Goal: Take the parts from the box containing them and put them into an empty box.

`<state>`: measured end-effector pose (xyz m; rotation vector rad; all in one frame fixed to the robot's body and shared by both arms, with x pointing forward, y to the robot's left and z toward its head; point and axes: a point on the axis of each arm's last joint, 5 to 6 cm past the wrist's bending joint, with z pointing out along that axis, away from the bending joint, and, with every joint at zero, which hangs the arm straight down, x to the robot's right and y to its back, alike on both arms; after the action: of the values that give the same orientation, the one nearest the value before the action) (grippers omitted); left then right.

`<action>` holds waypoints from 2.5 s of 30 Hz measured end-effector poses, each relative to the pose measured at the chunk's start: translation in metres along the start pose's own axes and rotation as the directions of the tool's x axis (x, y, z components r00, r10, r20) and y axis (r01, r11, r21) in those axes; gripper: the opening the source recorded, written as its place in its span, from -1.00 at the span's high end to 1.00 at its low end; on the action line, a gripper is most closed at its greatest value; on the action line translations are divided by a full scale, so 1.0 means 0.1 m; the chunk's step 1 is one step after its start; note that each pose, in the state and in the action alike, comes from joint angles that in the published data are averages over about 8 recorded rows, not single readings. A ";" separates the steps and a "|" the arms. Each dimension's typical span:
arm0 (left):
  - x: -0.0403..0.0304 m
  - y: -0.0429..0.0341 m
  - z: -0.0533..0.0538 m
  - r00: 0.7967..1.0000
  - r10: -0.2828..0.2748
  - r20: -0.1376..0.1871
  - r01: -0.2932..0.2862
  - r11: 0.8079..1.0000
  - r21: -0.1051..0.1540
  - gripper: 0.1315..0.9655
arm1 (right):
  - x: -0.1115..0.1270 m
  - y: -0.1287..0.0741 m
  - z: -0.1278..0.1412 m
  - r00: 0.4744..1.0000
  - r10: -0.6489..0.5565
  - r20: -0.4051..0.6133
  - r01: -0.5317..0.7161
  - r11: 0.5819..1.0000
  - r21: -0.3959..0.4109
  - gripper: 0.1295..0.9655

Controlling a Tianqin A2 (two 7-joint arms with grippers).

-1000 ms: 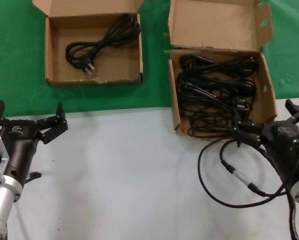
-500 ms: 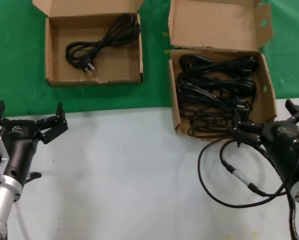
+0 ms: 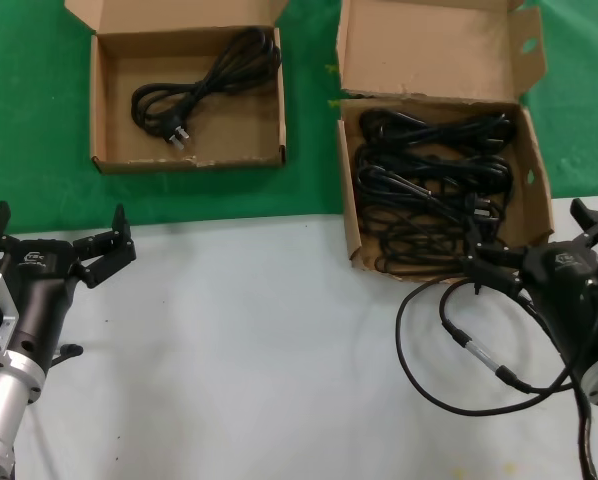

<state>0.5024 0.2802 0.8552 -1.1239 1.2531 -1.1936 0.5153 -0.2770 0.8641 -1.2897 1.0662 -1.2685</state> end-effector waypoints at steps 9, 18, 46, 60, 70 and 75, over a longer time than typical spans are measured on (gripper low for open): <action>0.000 0.000 0.00 1.000 0.000 0.000 0.000 1.000 0.000 -1.00 | 0.00 0.00 0.00 1.000 0.000 0.000 0.000 1.000 0.000 -1.00; 0.000 0.000 0.00 1.000 0.000 0.000 0.000 1.000 0.000 -1.00 | 0.00 0.00 0.00 1.000 0.000 0.000 0.000 1.000 0.000 -1.00; 0.000 0.000 0.00 1.000 0.000 0.000 0.000 1.000 0.000 -1.00 | 0.00 0.00 0.00 1.000 0.000 0.000 0.000 1.000 0.000 -1.00; 0.000 0.000 0.00 1.000 0.000 0.000 0.000 1.000 0.000 -1.00 | 0.00 0.00 0.00 1.000 0.000 0.000 0.000 1.000 0.000 -1.00; 0.000 0.000 0.00 1.000 0.000 0.000 0.000 1.000 0.000 -1.00 | 0.00 0.00 0.00 1.000 0.000 0.000 0.000 1.000 0.000 -1.00; 0.000 0.000 0.00 1.000 0.000 0.000 0.000 1.000 0.000 -1.00 | 0.00 0.00 0.00 1.000 0.000 0.000 0.000 1.000 0.000 -1.00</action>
<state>0.5024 0.2802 0.8552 -1.1239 1.2531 -1.1936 0.5153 -0.2770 0.8641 -1.2897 1.0661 -1.2685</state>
